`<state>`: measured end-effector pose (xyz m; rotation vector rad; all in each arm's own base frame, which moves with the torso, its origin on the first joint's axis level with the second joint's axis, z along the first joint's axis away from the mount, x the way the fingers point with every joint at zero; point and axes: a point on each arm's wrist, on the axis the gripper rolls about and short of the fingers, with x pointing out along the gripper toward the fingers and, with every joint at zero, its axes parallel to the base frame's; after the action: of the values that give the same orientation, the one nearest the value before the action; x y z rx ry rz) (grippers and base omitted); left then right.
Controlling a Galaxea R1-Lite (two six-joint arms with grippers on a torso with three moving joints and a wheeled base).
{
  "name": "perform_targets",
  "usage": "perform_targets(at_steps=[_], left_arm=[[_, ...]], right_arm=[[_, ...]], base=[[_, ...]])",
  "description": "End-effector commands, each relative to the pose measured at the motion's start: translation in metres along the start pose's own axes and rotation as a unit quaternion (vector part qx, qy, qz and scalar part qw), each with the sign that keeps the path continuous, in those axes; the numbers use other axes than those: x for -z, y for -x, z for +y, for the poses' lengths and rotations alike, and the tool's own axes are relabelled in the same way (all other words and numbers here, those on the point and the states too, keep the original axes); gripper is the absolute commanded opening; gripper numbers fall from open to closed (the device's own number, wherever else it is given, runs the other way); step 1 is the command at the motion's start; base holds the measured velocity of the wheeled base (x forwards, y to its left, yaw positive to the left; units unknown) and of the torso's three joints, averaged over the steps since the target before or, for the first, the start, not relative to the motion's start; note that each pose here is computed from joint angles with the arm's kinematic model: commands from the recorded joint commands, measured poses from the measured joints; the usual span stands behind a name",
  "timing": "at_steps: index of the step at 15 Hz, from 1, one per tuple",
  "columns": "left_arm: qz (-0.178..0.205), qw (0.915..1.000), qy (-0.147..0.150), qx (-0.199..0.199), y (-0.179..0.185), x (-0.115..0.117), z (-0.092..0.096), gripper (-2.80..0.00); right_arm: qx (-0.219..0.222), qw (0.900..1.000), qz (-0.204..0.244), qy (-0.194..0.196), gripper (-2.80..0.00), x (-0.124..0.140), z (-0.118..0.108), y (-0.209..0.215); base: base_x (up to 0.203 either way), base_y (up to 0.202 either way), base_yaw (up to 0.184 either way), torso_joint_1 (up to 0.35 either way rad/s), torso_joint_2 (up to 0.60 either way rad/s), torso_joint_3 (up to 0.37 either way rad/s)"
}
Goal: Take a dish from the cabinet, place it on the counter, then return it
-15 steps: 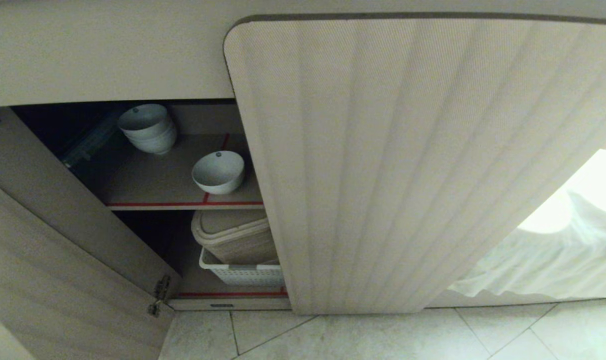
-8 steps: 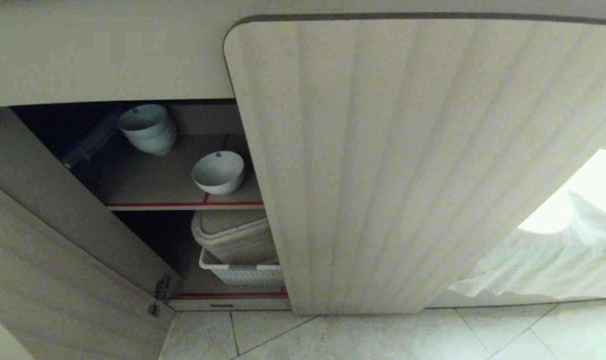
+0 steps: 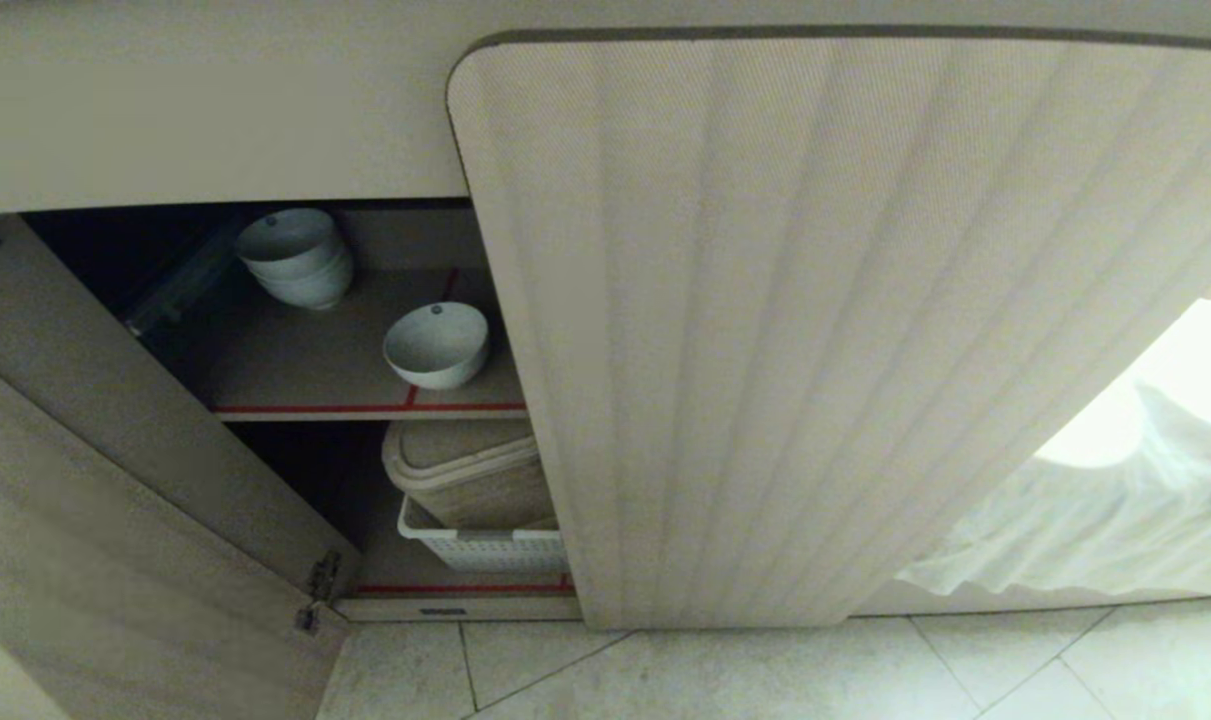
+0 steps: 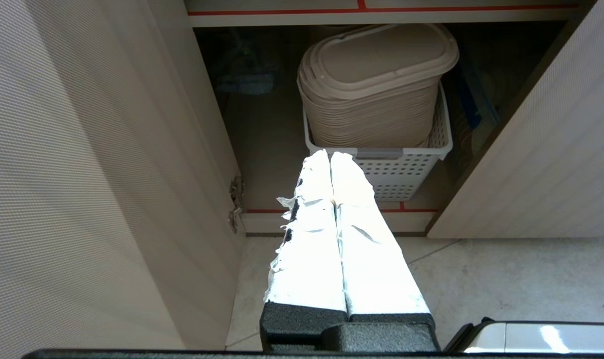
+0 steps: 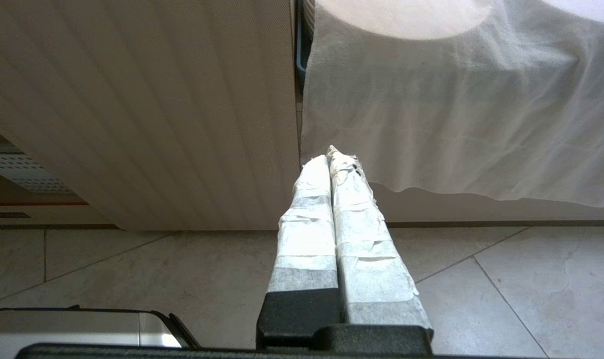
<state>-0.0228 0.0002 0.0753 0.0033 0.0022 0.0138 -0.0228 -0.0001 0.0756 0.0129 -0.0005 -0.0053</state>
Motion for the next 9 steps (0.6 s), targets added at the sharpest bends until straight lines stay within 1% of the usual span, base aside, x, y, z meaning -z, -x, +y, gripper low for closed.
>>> perform_targets(at_steps=[1,9], left_arm=[[0.000,1.0000,0.000,0.000,0.0000,0.0000,0.0000,-2.80],[0.000,1.0000,0.000,-0.001,0.0000,0.0000,0.0000,-2.80]], right_arm=[[0.000,1.000,-0.001,0.000,-2.80,-0.0001,0.0000,0.0000],[0.000,1.000,-0.001,0.000,-2.80,-0.0001,0.0000,0.0000]], base=[[0.000,0.000,0.000,0.000,0.00,0.000],[0.000,0.000,0.000,0.000,0.00,0.000]])
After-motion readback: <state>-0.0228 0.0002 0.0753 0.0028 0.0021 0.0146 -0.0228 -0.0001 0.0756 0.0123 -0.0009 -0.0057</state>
